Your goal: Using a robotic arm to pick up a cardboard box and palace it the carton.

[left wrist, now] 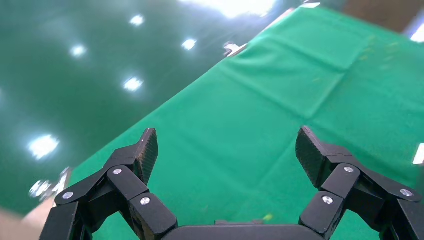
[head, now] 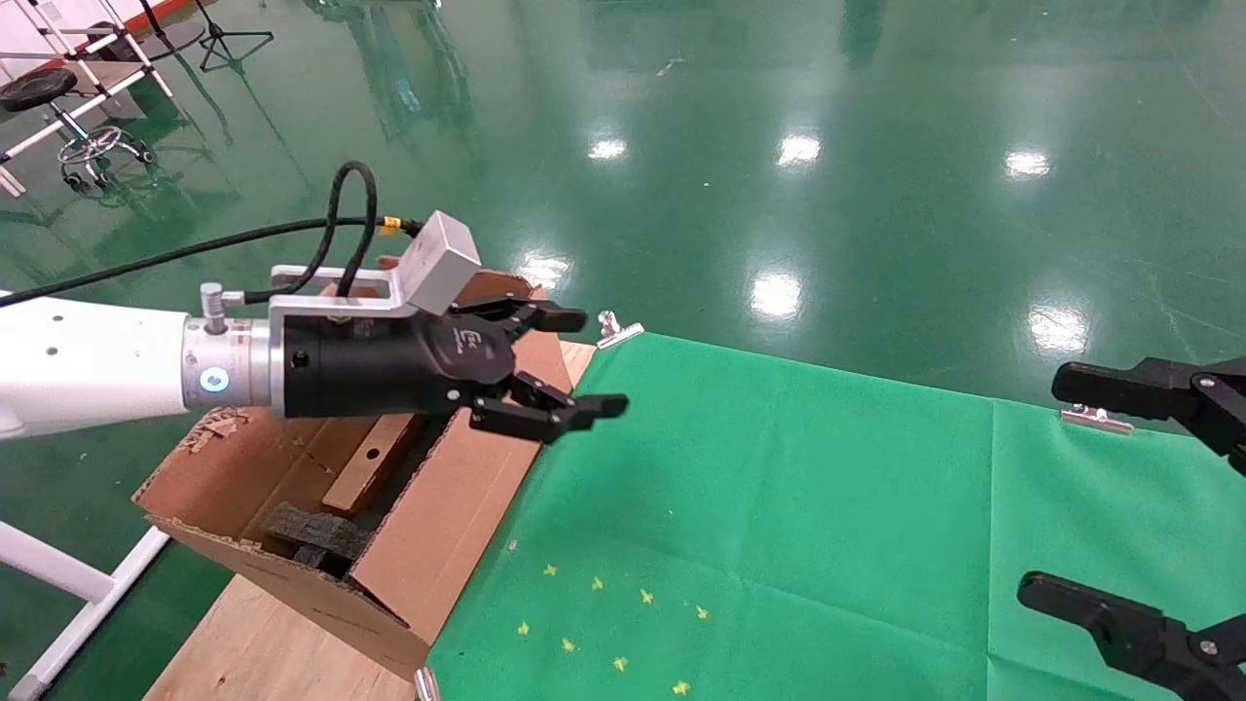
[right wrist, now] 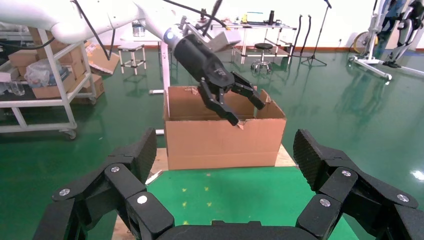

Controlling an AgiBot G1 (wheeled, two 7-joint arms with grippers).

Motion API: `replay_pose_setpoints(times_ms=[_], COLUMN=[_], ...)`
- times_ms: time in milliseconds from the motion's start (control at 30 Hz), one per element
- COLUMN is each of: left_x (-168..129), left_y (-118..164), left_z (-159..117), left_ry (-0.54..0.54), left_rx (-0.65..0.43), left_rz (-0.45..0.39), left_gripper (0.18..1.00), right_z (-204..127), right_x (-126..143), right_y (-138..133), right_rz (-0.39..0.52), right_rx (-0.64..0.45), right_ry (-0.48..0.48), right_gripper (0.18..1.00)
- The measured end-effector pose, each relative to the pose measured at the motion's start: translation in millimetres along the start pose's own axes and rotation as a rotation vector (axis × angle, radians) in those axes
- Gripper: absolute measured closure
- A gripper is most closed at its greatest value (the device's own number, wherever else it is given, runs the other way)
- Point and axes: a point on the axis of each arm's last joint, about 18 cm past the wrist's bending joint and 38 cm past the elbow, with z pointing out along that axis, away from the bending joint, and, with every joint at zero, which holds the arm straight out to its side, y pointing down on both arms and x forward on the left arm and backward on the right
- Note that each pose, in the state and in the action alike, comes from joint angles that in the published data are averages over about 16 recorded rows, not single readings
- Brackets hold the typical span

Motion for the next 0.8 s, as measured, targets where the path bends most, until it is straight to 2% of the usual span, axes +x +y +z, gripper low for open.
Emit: replay_pose_setpoints(times_ms=[500,800], left_x=[69.2,99.8], left_y=[-30.0,-42.4], left_z=[-3.7,-13.4], left_ry=[0.266,0.378], left_rx=[0.231,0.347], left_rz=[0.128,0.188], left_gripper=[0.184,0.184], right_z=[0.0,0.0], right_x=[0.0,0.0], right_y=[0.0,0.0], right_rz=[0.0,0.0], right_rx=[0.0,0.0], right_ry=[0.0,0.0], right_gripper=[0.178,0.178])
